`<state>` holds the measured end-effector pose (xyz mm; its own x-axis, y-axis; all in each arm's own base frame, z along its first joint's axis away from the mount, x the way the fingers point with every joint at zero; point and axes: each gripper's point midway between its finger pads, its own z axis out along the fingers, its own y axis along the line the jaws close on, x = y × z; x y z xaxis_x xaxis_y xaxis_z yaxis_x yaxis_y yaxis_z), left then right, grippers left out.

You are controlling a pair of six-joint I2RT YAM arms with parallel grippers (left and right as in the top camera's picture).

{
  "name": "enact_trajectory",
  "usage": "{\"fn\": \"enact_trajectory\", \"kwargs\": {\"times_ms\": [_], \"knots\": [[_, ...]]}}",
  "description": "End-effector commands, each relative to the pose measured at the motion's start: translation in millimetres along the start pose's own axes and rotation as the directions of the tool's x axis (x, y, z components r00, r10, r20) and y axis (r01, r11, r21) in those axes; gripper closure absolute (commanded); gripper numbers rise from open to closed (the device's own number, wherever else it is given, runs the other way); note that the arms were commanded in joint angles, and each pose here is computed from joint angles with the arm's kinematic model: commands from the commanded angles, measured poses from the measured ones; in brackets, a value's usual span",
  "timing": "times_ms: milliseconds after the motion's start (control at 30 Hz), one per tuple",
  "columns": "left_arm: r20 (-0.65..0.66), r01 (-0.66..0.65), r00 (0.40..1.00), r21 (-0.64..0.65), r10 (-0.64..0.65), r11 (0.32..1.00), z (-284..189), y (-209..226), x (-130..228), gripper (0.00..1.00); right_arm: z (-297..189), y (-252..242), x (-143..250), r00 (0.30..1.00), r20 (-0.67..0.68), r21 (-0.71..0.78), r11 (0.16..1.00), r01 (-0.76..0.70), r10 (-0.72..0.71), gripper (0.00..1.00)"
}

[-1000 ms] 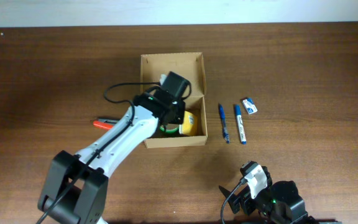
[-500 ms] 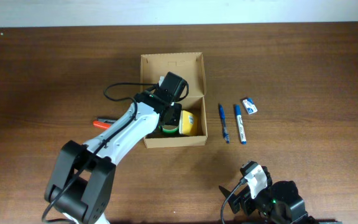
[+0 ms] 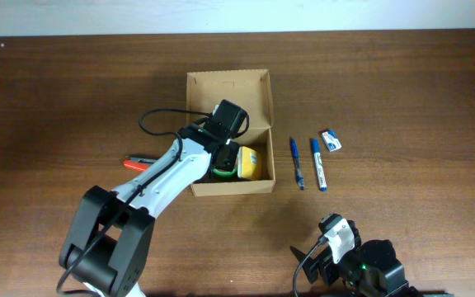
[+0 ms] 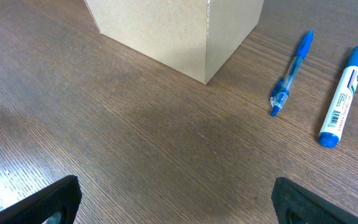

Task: Pack container
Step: 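Release the pad upright against the box wall, then push the pad down inside the box with the left gripper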

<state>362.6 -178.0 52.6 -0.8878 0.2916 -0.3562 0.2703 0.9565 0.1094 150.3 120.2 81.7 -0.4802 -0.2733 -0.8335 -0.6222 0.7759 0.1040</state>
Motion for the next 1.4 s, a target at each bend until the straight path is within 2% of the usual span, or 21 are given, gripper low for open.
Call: {"fn": "enact_trajectory", "kwargs": {"times_ms": [0,233,600,867,967,1367], "knots": [[-0.015,-0.059,0.998,-0.036,0.058,0.998,6,5,6,0.98,1,2,0,1.0,0.007,-0.011,1.0,-0.002,0.002,0.01],[-0.024,-0.086,0.996,-0.038,0.085,0.996,19,6,21,0.98,1,2,0,1.0,0.007,-0.011,1.0,-0.002,0.002,0.01],[-0.006,-0.127,0.992,-0.145,0.128,0.981,18,23,15,0.98,1,2,0,1.0,0.007,-0.011,1.0,-0.002,0.002,0.01],[0.039,-0.171,0.982,-0.247,0.186,0.954,5,19,1,0.98,1,2,0,1.0,0.007,-0.011,1.0,-0.002,0.002,0.01],[0.041,-0.206,0.974,-0.248,0.222,0.947,4,12,1,0.98,1,2,0,1.0,0.007,-0.011,1.0,-0.002,0.002,0.01],[0.042,-0.215,0.971,-0.278,0.235,0.936,2,16,-1,0.98,1,2,0,1.0,0.007,-0.011,1.0,-0.002,0.002,0.01]]}}
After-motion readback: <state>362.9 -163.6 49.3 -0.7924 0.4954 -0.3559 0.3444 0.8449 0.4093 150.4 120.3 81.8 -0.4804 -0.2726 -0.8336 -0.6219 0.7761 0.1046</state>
